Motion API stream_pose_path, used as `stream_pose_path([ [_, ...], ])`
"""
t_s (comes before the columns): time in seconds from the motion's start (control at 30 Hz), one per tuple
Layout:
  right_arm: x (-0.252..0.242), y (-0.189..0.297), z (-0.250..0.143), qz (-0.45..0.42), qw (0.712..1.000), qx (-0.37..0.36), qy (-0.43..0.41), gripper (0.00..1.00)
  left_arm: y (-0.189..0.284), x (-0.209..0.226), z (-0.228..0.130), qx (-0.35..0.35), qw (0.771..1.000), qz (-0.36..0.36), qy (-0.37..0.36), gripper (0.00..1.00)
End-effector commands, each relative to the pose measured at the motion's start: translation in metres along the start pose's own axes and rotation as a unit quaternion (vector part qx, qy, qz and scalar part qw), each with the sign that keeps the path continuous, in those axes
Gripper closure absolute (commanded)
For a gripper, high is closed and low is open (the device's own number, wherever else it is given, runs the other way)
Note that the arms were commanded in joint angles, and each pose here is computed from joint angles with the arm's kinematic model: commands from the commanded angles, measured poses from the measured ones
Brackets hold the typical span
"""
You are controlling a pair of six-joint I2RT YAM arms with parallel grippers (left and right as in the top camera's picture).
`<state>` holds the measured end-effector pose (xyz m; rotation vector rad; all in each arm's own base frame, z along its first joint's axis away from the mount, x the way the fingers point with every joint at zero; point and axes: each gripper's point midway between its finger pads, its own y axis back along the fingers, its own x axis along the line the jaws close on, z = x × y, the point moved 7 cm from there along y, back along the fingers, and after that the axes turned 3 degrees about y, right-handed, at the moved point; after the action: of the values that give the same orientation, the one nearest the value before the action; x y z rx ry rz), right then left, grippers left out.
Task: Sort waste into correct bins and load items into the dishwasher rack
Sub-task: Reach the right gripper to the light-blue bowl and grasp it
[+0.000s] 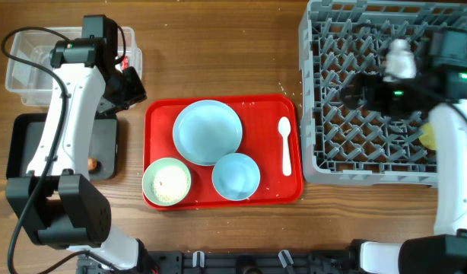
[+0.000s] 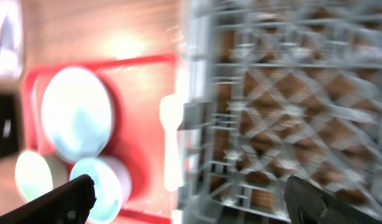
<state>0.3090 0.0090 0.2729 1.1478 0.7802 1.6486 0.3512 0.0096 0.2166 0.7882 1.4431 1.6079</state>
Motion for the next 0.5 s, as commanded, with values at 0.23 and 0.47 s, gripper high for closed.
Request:
stream_pose_path([
  [0.23, 0.130, -0.106, -0.062, 0.020, 0.973, 0.163, 0.162, 0.16, 0.008, 0.002, 0.000, -0.009, 1.000, -0.007, 0.000, 0.44],
  [0.47, 0.137, -0.181, -0.117, -0.016, 0.949, 0.267, 0.166, 0.21, 0.008, 0.002, 0.000, -0.009, 1.000, -0.007, 0.000, 0.44],
])
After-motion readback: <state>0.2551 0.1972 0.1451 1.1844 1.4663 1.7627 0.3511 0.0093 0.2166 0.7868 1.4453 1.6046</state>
